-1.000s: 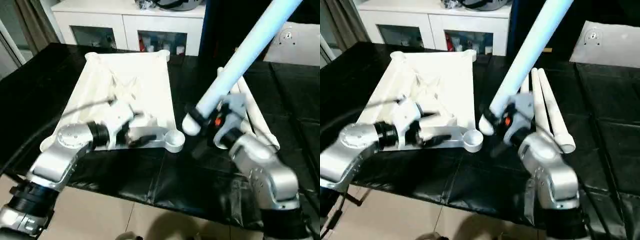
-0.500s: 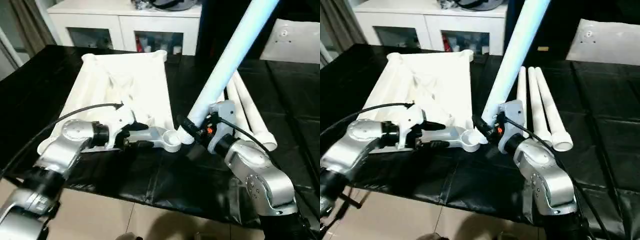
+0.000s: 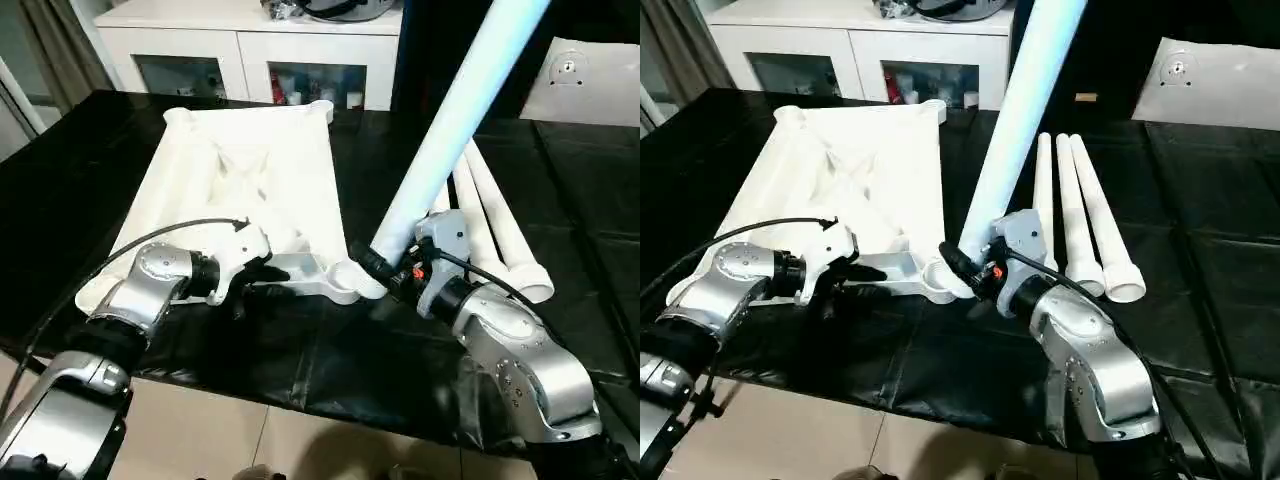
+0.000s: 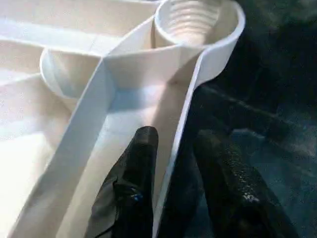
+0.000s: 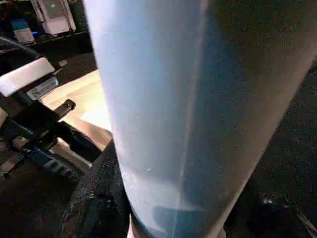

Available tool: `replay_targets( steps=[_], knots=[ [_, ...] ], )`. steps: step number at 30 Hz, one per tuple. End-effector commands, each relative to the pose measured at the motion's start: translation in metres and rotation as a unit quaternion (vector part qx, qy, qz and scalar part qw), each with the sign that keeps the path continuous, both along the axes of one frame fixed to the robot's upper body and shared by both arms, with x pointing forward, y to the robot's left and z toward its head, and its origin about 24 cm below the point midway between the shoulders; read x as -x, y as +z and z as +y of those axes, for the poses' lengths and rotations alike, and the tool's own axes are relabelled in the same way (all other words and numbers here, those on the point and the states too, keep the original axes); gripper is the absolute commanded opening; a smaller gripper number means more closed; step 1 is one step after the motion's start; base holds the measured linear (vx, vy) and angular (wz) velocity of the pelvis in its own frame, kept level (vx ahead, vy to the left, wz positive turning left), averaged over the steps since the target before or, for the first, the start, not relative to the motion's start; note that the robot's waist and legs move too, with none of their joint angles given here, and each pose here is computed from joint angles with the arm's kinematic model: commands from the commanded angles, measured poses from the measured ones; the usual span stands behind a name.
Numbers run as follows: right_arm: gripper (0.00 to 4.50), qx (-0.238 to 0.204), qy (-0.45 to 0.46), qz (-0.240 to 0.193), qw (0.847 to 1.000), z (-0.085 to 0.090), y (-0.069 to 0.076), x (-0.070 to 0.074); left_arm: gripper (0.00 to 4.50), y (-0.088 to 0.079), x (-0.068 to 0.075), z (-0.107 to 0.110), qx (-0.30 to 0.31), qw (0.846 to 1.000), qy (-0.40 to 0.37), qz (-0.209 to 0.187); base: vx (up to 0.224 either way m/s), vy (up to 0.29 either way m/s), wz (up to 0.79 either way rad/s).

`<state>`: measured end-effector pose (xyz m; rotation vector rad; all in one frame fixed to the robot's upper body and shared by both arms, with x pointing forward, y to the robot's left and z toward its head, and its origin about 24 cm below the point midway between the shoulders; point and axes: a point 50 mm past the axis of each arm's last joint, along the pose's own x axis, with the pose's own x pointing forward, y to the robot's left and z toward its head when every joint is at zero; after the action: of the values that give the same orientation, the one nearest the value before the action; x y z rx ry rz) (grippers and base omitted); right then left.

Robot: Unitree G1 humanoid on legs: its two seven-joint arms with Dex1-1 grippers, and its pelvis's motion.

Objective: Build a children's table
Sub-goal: Insert table leg to table base

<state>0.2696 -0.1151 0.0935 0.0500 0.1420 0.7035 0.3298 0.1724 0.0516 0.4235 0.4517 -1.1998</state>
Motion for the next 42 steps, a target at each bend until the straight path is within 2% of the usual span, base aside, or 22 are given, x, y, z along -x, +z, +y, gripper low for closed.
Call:
replay_targets(
  steps=[1, 5, 8, 10, 17, 19, 20, 22, 27, 33, 42],
  knots=[
    [1.91, -0.004, 0.021, -0.016, 1.0, 0.004, 0.008, 0.002, 1.12, 0.001, -0.003, 0.001, -0.011, 1.0, -0.001, -0.006, 0.0, 0.0, 0.0],
    [1.91, -0.003, 0.032, -0.018, 0.999, 0.005, 0.008, 0.002, 0.75, 0.0, -0.005, 0.003, -0.015, 1.0, 0.002, -0.005, 0.0, 0.0, 0.0],
    [1.91, 0.0, 0.037, -0.019, 0.999, 0.006, 0.009, 0.002, 0.67, -0.001, -0.006, 0.003, -0.018, 1.0, -0.001, -0.004, 0.0, 0.0, 0.0],
    [1.91, 0.003, 0.047, -0.019, 0.999, 0.006, 0.009, 0.002, 0.44, -0.001, -0.006, 0.002, -0.02, 1.0, -0.012, 0.002, 0.0, 0.0, 0.0],
    [1.91, 0.016, 0.067, -0.023, 0.997, 0.007, 0.011, -0.001, 0.06, -0.002, -0.004, 0.001, -0.031, 0.999, -0.039, 0.016, 0.0, 0.0, 0.0],
    [1.91, 0.032, 0.073, -0.031, 0.996, 0.007, 0.013, -0.003, 0.06, -0.002, -0.001, -0.001, -0.025, 0.998, -0.05, 0.017, 0.0, 0.0, 0.0],
    [1.91, 0.049, 0.081, -0.045, 0.994, 0.007, 0.014, -0.006, 0.02, -0.002, 0.005, -0.005, -0.014, 0.998, -0.06, 0.007, 0.0, 0.0, 0.0],
    [1.91, 0.055, 0.087, -0.048, 0.994, 0.008, 0.013, -0.007, 0.0, -0.003, 0.008, -0.008, -0.007, 0.998, -0.055, -0.009, 0.0, 0.0, 0.0],
    [1.91, 0.056, 0.09, -0.02, 0.994, 0.008, 0.008, -0.009, 0.0, -0.007, 0.02, -0.016, 0.007, 0.997, -0.072, -0.03, 0.0, 0.0, 0.0],
    [1.91, 0.053, 0.11, 0.0, 0.993, 0.011, 0.003, -0.011, 0.0, -0.007, 0.031, -0.017, 0.037, 0.996, -0.073, -0.024, 0.0, 0.0, 0.0],
    [1.91, 0.067, 0.114, 0.031, 0.991, 0.011, -0.011, -0.012, 0.0, -0.007, 0.036, -0.011, 0.021, 0.997, -0.069, -0.014, 0.0, 0.0, 0.0]
  ],
)
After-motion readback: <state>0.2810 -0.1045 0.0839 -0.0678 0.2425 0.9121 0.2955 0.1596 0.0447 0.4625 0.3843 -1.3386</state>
